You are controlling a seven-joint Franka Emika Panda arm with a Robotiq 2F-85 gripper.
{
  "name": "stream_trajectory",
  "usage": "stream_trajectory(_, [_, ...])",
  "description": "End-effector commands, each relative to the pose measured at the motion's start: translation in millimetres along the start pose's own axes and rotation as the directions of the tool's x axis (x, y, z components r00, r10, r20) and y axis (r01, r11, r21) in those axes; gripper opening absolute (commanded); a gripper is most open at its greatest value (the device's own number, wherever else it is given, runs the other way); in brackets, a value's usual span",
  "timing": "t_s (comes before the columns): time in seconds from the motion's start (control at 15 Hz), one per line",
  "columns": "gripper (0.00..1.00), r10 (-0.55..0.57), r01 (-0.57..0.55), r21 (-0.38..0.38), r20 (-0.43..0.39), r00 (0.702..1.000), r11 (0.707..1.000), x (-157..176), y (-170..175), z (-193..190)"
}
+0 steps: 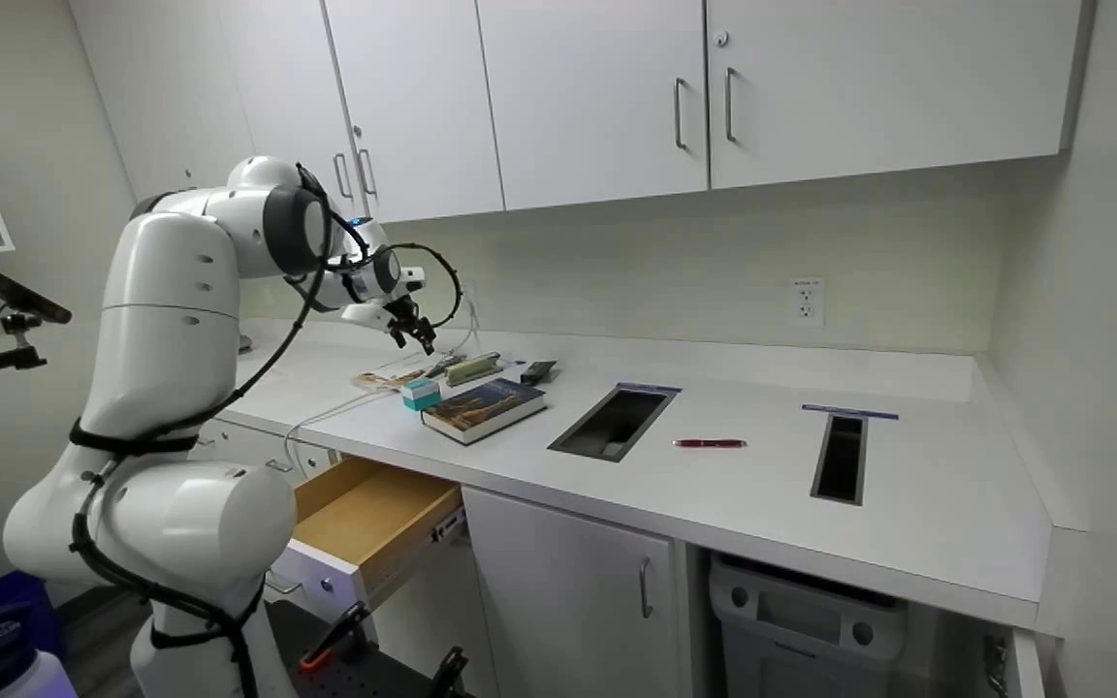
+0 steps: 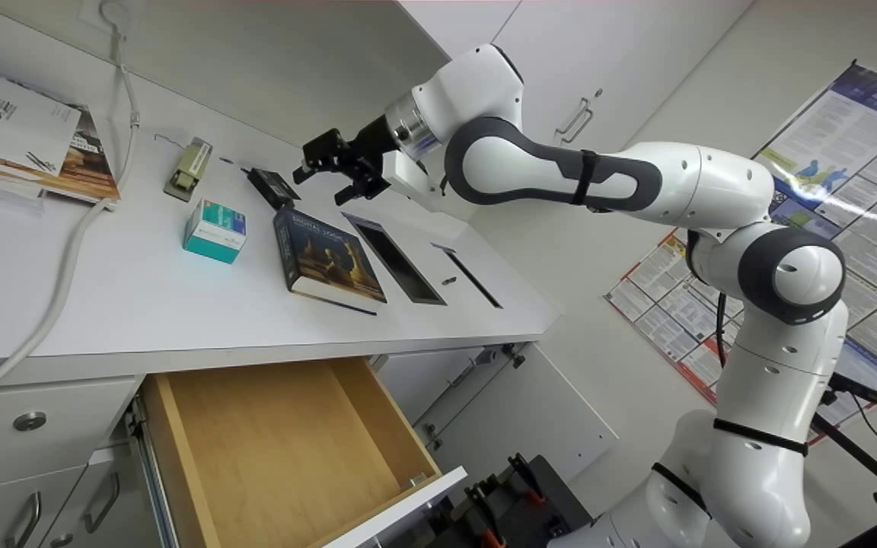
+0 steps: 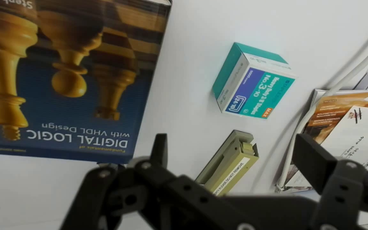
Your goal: Remove the box on the countertop forward
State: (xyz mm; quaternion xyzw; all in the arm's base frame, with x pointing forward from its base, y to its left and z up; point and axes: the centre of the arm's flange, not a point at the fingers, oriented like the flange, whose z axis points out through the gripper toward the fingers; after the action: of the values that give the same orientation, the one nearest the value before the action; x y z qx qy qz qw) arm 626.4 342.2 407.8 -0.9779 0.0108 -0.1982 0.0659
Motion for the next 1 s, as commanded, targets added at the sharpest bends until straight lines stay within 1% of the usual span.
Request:
stream_trajectory(0.0, [1.00,0.000,0.000,-0.001,0.001,1.000,1.000,-0.3,0.4,0.3])
stream_trajectory(0.13, [1.00,0.006,-0.006,-0.004,-0.006,1.000,1.000,3.7,5.4,-2.8])
stream_trajectory(0.27, [1.00,0.036,-0.036,-0.003,0.005,0.999,0.999,12.4,9.3,12.9])
stream_trajectory(0.33, [0.75,0.041,-0.041,0.002,0.002,0.999,0.999,17.8,8.0,23.5])
stream_trajectory(0.4, [0.72,0.046,-0.046,-0.002,0.004,0.999,0.999,21.5,5.8,32.4])
stream_trajectory(0.47, [0.66,0.049,-0.049,-0.003,0.006,0.999,0.999,25.6,4.7,40.8])
stream_trajectory(0.53, [0.58,0.051,-0.051,-0.005,-0.003,0.999,0.999,28.6,4.1,48.8])
stream_trajectory(0.67, [0.40,0.057,-0.057,-0.003,-0.024,0.998,0.998,35.0,3.2,65.1])
stream_trajectory(0.93, [0.12,0.067,-0.065,0.024,-0.081,0.994,0.998,45.1,2.4,93.7])
